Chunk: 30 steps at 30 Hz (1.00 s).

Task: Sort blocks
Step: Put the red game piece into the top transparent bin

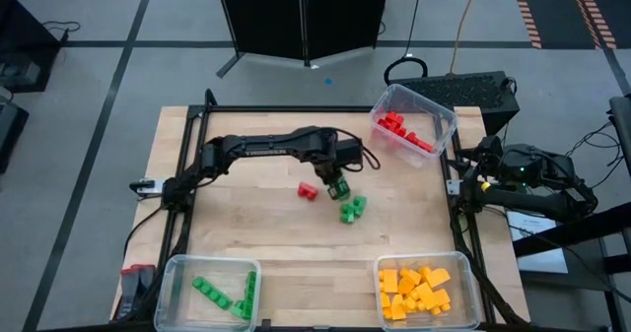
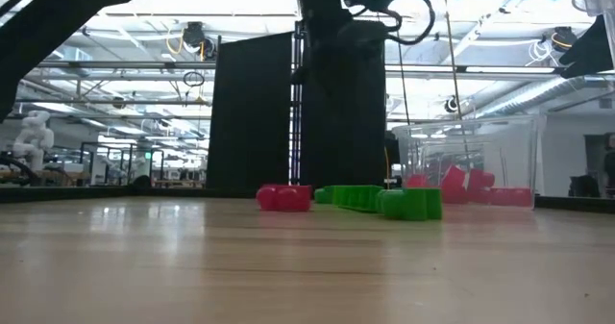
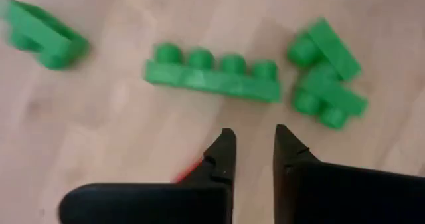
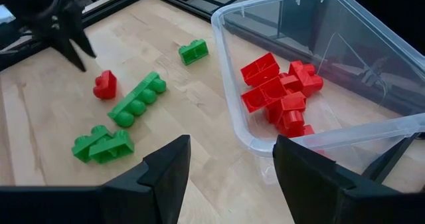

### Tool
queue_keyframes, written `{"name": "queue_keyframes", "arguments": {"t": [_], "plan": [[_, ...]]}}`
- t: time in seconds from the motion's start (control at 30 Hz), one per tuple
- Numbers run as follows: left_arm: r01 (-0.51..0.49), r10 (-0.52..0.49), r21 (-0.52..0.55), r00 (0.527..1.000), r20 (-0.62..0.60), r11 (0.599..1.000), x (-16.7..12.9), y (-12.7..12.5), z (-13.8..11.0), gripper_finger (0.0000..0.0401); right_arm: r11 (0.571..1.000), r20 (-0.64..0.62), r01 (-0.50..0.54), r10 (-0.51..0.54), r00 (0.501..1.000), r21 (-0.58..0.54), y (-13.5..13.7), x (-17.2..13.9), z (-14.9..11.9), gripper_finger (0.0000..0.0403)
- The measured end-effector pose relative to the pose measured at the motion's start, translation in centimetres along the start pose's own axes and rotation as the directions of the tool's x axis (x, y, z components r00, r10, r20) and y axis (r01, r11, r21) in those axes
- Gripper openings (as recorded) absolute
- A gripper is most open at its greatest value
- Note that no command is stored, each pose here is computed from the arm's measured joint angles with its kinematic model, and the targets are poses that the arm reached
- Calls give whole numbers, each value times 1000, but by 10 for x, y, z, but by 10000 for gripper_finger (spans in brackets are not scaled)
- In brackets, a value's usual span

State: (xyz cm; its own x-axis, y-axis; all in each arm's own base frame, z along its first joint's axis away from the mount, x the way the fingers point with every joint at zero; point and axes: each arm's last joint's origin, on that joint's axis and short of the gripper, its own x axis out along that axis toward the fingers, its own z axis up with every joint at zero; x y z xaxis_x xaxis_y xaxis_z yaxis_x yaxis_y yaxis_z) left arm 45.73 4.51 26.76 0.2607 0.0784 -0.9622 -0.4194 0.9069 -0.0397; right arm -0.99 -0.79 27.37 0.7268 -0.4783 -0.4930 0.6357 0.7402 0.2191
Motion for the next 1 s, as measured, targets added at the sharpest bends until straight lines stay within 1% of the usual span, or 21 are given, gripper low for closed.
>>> {"name": "queue_keyframes", "arguments": {"t": [0.13,0.2,0.27,0.4,0.5,0.57,0.67,0.77,0.83,0.9,1.0], "plan": [[20,-20,-9,997,-71,1000,6,-2,-7,55,1000,0,-1,1,1000,0,0,0,0,208],[22,-20,18,995,-93,1000,6,-2,-9,84,1000,0,0,0,1000,-1,0,0,0,208],[11,0,84,992,-123,996,6,-1,-13,118,1000,0,0,0,1000,-10,0,0,0,208],[-30,77,212,973,-217,977,8,1,-23,193,1000,0,-1,1,1000,-19,0,0,0,208],[-11,92,305,963,-254,952,11,0,-26,244,1000,0,-1,1,1000,-19,0,0,0,208],[6,88,369,967,-239,929,11,-1,-25,269,1000,-1,-1,1,1000,-14,0,0,0,208],[12,88,438,975,-206,899,12,-2,-22,289,1000,-2,-5,5,1000,-4,0,0,0,208],[9,98,479,975,-198,878,12,-1,-21,292,1000,-2,-5,5,1000,3,0,0,0,208],[9,101,491,975,-198,871,16,-1,-22,293,1000,-3,-5,5,1000,3,0,0,0,208],[17,113,498,967,-230,867,26,0,-27,293,1000,-2,-5,5,1000,3,0,0,0,208],[42,135,543,950,-282,839,42,-1,-36,293,1000,-2,-5,5,1000,3,0,0,0,208]]}}
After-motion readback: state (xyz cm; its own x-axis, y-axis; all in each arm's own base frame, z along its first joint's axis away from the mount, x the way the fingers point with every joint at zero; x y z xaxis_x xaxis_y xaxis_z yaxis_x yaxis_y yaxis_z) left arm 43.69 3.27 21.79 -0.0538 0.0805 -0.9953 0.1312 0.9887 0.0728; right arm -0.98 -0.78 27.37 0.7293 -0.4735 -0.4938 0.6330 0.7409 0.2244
